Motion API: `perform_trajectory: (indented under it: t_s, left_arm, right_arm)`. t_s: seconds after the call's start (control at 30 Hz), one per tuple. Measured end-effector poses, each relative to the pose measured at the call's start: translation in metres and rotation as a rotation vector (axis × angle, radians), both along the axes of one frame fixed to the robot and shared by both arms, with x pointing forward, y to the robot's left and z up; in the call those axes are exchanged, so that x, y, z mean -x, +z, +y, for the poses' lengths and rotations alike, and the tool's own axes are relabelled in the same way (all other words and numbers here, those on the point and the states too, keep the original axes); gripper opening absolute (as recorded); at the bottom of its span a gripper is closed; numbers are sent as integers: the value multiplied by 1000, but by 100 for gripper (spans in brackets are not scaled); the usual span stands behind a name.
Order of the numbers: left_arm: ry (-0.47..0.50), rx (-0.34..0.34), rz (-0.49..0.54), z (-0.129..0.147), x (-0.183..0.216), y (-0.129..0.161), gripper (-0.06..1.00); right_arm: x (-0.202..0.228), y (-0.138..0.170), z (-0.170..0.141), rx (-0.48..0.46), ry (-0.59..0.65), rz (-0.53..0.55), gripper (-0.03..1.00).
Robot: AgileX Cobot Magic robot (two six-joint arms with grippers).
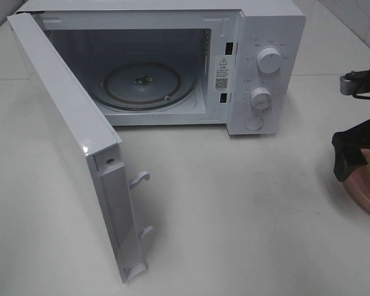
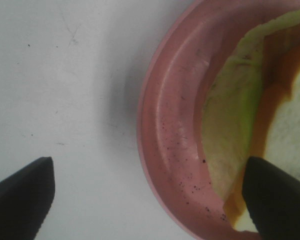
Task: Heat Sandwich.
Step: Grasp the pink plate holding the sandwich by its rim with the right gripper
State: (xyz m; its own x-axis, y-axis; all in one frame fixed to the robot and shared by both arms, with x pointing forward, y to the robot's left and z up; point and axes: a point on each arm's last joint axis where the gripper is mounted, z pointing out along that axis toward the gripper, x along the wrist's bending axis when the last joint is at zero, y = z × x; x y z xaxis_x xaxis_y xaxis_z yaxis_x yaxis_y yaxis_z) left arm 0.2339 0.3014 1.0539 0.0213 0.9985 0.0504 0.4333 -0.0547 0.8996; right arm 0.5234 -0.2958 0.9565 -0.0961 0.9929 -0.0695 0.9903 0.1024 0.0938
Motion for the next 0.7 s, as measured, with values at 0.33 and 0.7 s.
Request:
perform_trajectory:
  t_s: [0.33, 0.7]
  left_arm:
    - [0, 0, 0, 0, 0, 0, 97]
    - [0, 0, 0, 0, 0, 0, 97]
  right_arm:
    - [-13, -32, 0, 3, -4, 25, 94]
    - [-21, -58, -2, 25, -19, 38, 92]
